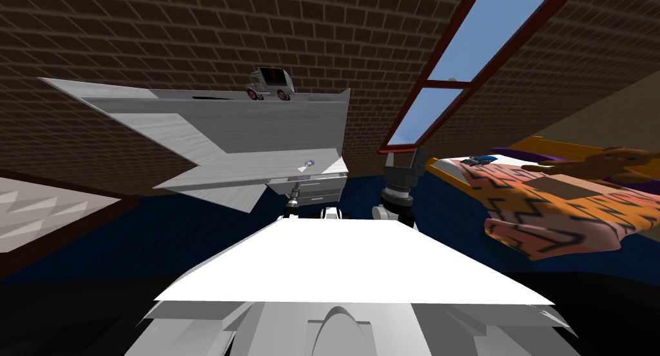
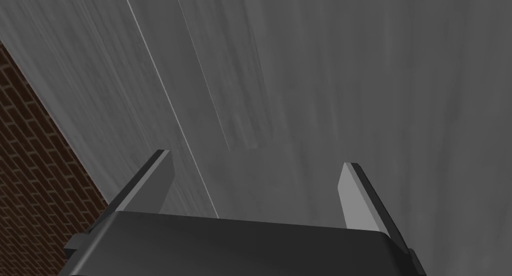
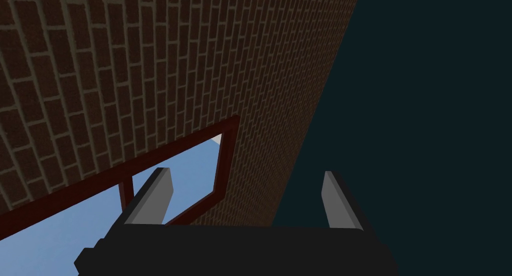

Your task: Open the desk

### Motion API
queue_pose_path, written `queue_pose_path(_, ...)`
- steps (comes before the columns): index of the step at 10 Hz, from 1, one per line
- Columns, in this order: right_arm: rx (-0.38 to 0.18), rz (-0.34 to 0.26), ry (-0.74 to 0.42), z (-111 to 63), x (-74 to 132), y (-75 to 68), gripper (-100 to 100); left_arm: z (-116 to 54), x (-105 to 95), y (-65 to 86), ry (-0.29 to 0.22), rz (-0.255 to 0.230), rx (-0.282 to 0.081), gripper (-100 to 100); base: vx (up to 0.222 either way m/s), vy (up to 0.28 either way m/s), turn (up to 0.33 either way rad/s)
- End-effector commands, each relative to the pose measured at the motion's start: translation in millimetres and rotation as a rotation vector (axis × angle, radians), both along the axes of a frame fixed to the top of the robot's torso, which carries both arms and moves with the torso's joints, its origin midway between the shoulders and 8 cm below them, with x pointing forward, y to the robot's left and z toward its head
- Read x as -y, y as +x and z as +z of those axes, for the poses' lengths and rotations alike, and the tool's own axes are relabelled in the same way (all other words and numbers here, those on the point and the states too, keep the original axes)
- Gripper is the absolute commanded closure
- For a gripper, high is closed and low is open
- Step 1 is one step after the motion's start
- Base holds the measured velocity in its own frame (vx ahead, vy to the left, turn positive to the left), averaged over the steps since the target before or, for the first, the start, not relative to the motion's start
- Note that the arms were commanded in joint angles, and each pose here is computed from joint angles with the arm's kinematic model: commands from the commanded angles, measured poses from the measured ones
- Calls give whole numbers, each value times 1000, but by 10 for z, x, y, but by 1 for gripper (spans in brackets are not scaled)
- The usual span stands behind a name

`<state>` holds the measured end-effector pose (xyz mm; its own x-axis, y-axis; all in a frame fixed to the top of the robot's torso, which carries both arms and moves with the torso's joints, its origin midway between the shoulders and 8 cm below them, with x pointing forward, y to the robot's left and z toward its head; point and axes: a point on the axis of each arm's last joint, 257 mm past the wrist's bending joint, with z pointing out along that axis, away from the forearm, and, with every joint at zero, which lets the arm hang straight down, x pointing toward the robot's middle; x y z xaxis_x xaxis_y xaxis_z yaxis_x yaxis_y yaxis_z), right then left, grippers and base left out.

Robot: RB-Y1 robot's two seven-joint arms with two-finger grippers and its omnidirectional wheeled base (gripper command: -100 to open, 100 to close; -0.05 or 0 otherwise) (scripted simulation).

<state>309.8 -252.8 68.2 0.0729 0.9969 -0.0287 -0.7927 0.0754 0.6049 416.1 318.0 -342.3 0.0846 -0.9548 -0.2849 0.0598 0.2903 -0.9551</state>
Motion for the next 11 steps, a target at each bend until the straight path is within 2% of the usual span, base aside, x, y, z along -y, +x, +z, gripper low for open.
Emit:
queue_pose_path(1,0,0,0,0,0,0,0,-68,156,2,-49,11,-4,-100,26,6,-14)
queue_pose_path(2,0,0,0,0,0,0,0,-81,212,4,-65,14,-4,-100,0,0,0)
queue_pose_path(3,0,0,0,1,0,1,0,-72,177,10,-54,12,-3,-100,0,0,0)
queue_pose_path(4,0,0,0,1,0,1,0,-19,157,102,-57,14,-4,-100,44,1,-12)
queue_pose_path(5,0,0,0,0,0,0,0,-41,169,62,-56,12,-1,-100,28,1,-5)
queue_pose_path(6,0,0,0,0,0,0,0,-41,166,70,-56,13,-3,100,0,0,0)
queue_pose_path(11,0,0,0,1,-1,1,0,22,178,64,-56,3,0,100,-178,-22,19)
